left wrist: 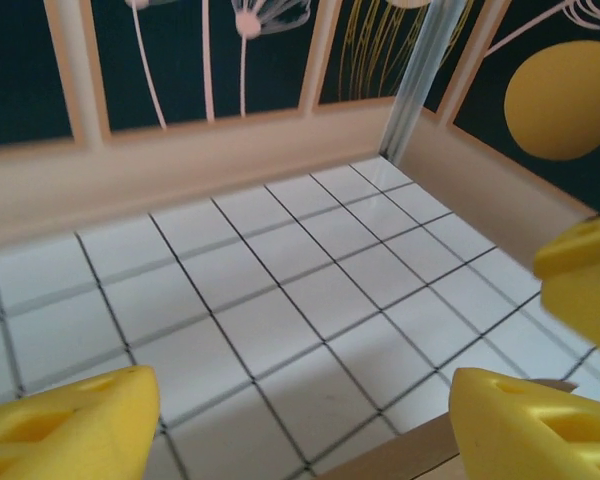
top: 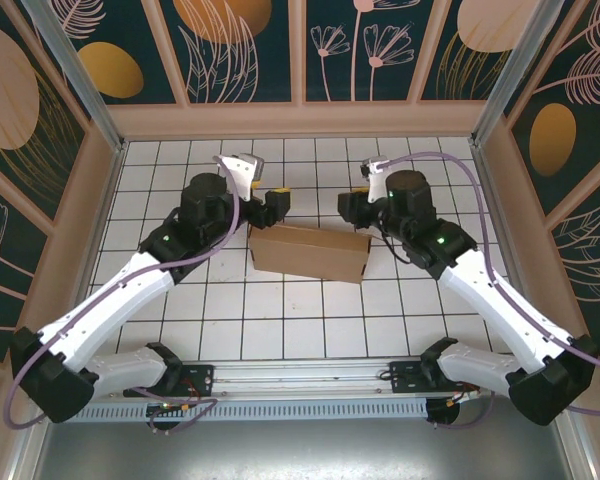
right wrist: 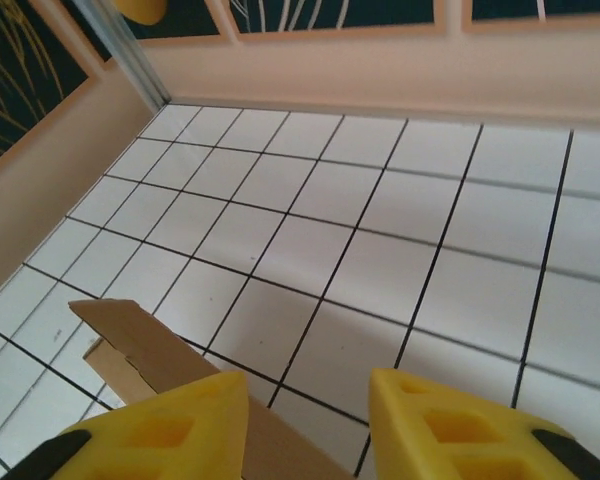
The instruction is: Fold the paper box
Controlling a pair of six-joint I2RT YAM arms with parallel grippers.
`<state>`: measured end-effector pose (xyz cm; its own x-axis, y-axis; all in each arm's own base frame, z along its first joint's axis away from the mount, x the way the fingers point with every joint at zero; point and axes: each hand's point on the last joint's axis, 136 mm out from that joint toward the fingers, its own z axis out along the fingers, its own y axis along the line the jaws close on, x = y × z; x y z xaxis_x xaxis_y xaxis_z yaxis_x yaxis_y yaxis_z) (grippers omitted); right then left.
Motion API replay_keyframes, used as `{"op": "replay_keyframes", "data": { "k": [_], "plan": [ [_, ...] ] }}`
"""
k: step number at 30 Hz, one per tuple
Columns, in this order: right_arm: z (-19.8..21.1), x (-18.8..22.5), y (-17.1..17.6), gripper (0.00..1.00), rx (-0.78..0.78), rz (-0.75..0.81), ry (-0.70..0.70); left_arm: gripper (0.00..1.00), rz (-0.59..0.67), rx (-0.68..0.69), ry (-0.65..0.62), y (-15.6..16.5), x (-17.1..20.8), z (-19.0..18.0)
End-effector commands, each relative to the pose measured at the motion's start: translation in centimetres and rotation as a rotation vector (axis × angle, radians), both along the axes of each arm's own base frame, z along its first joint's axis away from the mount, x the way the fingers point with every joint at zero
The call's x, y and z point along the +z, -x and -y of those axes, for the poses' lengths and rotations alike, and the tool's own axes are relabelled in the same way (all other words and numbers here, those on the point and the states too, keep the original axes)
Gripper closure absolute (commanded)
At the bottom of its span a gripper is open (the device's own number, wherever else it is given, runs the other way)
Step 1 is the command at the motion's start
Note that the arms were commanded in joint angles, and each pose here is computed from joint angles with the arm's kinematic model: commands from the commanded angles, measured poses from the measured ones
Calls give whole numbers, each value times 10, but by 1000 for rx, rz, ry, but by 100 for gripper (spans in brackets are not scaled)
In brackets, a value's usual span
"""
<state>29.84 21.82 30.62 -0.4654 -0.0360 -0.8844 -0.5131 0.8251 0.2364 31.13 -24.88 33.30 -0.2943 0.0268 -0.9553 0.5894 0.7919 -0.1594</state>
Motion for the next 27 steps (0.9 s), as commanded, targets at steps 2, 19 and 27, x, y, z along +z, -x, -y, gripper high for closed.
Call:
{"op": "replay_keyframes", "data": {
  "k": [2, 19, 27],
  "plan": [
    [2, 2, 13, 68, 151, 149, 216, 21, 219, -10, -369, 2, -20, -27],
    [6, 2, 60, 47, 490, 529, 421, 25, 274, -316, -428, 6, -87, -86],
    [23, 4, 63, 52, 405, 542, 364, 35, 216, -446, -424, 3, -110, -74]
  ]
}}
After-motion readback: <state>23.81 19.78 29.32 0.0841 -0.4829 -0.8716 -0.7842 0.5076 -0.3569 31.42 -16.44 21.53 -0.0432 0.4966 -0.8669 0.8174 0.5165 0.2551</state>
